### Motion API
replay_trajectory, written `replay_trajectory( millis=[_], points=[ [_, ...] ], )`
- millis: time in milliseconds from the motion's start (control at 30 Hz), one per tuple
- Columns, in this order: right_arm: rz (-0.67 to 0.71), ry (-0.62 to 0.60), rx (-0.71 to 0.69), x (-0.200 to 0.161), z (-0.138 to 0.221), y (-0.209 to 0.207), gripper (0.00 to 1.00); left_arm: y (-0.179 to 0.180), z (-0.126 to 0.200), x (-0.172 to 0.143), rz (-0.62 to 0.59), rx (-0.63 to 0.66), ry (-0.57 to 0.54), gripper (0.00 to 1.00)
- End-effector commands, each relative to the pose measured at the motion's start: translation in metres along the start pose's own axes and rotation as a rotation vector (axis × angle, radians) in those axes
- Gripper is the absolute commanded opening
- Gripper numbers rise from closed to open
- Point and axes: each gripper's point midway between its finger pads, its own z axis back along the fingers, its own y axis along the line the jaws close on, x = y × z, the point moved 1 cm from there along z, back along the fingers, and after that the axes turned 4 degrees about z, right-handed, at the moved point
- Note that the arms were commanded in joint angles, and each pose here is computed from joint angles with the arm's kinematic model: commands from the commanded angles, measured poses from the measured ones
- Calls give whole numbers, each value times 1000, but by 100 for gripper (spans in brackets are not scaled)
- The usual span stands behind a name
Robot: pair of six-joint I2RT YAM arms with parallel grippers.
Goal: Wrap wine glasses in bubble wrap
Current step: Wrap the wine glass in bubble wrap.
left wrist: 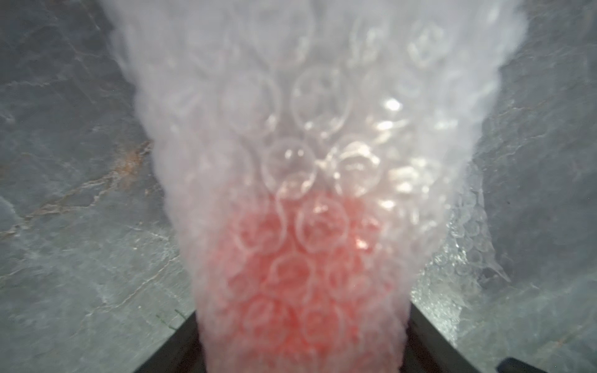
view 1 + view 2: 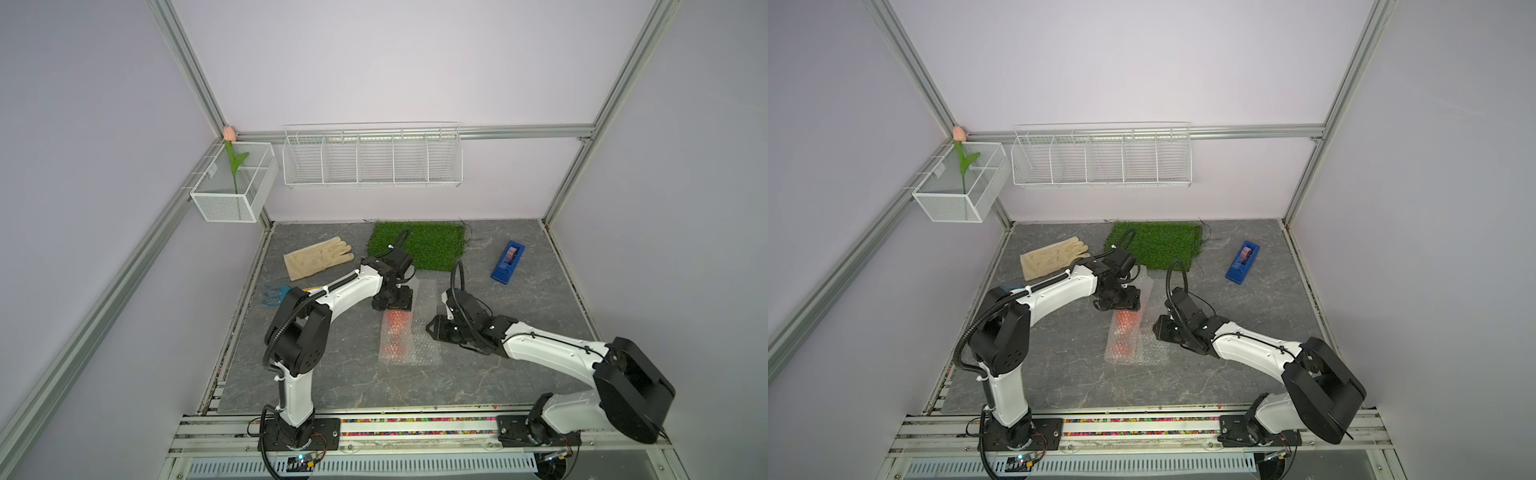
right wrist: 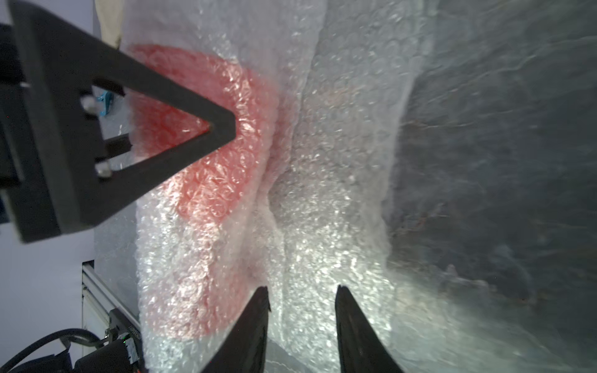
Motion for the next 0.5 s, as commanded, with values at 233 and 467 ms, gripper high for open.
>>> replay_trajectory(
  millis=[233,467],
  points=[
    [-87,1,-29,9,2,-27,38,50,5,-26,-25,531,135,71],
    [-143,13,50,23,-12,-17,40,54,8,-19,-2,666,122,70]
  ],
)
